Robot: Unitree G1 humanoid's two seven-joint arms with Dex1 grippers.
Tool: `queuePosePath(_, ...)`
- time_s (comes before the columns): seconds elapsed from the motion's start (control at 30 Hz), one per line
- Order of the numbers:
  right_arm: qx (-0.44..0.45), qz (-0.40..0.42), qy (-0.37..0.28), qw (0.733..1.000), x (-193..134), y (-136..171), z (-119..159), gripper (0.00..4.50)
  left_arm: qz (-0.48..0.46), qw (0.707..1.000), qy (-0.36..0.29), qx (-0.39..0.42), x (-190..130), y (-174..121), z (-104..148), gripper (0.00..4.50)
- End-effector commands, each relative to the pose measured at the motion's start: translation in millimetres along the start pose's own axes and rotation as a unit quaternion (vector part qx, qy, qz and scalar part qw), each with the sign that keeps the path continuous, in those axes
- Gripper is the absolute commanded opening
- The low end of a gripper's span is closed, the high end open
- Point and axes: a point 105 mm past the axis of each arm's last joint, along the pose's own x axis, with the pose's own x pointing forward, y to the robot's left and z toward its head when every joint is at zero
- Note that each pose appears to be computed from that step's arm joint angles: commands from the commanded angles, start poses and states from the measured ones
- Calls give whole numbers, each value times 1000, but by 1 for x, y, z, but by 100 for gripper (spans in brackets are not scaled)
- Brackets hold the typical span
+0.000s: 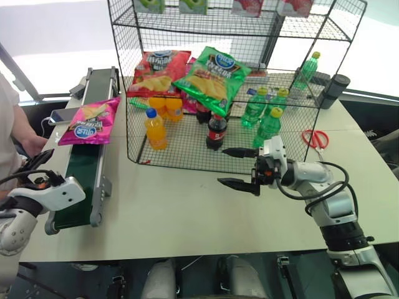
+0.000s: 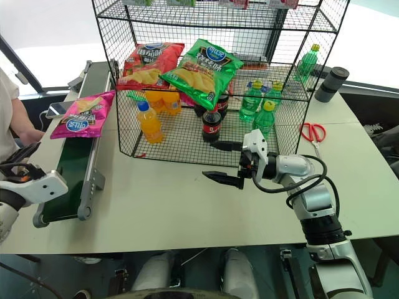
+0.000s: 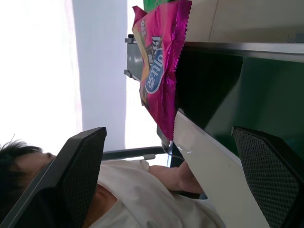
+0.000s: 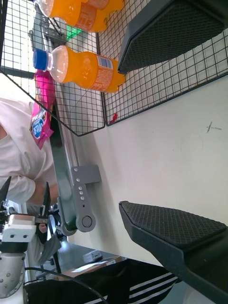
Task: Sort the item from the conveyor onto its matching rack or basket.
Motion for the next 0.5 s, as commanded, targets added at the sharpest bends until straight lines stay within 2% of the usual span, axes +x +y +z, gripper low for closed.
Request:
queuePosePath(0.03,-24,-1,-16,1000,0,2,15,446,16,1000,-3,12,1,4,1,450)
queuePosePath(0.23,-24,-5,-10,1000,-2,-1,17,446,16,1000,-1,15,4,1,-3,450)
queuePosePath(0.5,16,22,-51,998,-4,11,31,446,17,1000,-7,18,9,-2,-3,450)
